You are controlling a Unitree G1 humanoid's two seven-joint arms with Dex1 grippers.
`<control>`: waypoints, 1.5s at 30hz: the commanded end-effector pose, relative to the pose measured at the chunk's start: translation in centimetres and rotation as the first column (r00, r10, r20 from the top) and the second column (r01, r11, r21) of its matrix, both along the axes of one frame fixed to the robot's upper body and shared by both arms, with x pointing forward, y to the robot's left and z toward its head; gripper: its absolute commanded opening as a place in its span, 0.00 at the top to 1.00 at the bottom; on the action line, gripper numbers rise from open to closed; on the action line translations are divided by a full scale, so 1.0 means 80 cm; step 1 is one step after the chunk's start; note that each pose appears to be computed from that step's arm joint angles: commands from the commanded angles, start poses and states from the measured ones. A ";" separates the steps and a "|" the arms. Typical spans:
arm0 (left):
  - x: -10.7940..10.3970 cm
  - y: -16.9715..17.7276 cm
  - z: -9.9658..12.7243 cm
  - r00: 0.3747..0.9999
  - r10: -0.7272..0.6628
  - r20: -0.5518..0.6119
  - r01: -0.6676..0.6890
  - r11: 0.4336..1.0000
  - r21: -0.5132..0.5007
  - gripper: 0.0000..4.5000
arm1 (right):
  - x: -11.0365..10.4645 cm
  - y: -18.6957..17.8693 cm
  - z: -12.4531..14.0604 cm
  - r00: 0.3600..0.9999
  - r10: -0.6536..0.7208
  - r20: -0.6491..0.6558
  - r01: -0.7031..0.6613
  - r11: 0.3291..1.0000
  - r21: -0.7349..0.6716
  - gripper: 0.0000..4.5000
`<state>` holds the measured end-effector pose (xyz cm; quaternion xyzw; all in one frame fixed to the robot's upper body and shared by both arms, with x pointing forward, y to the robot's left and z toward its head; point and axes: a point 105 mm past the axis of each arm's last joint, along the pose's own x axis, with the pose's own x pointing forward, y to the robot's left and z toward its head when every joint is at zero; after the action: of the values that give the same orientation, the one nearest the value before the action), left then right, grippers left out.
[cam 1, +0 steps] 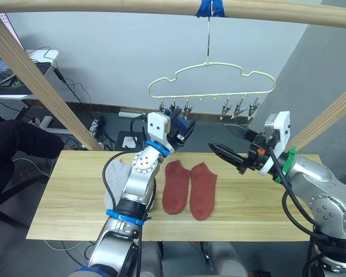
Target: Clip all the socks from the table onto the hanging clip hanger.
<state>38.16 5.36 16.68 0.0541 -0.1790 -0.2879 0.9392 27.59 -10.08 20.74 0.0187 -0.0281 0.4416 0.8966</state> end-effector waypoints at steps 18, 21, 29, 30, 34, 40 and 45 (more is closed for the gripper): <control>0.007 -0.026 0.039 0.994 -0.029 0.104 0.032 0.999 -0.025 0.38 | -0.008 0.007 0.015 0.998 0.018 0.063 -0.019 1.000 0.011 0.00; 0.008 -0.027 0.039 0.994 -0.030 0.102 0.033 0.999 -0.024 0.38 | -0.008 0.007 0.015 0.998 0.015 0.063 -0.016 1.000 0.013 0.00; 0.011 -0.024 0.038 0.996 -0.024 0.087 0.028 0.999 -0.036 0.41 | -0.008 0.007 0.014 0.998 0.013 0.061 -0.014 1.000 0.014 0.00; 0.012 -0.024 0.038 0.997 -0.022 0.080 0.026 0.999 -0.042 0.46 | -0.009 0.008 0.014 0.998 0.016 0.059 -0.017 1.000 0.016 0.00; 0.017 -0.022 0.037 0.998 -0.008 0.065 0.011 0.999 -0.045 0.71 | -0.008 0.008 0.013 0.998 0.020 0.057 -0.020 1.000 0.016 0.00; 0.017 -0.024 0.043 0.998 -0.011 0.063 0.015 0.997 -0.074 0.95 | -0.007 0.007 0.012 0.998 0.018 0.055 -0.019 1.000 0.016 0.00; 0.012 -0.018 0.047 0.999 -0.031 0.010 0.032 0.992 -0.124 0.95 | 0.000 0.008 -0.030 1.000 -0.004 -0.013 0.003 0.994 -0.107 0.00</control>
<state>39.57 3.69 18.66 0.0218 -0.1848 -0.2893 0.9390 27.54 -9.49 19.66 0.0046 -0.0168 0.4420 0.8968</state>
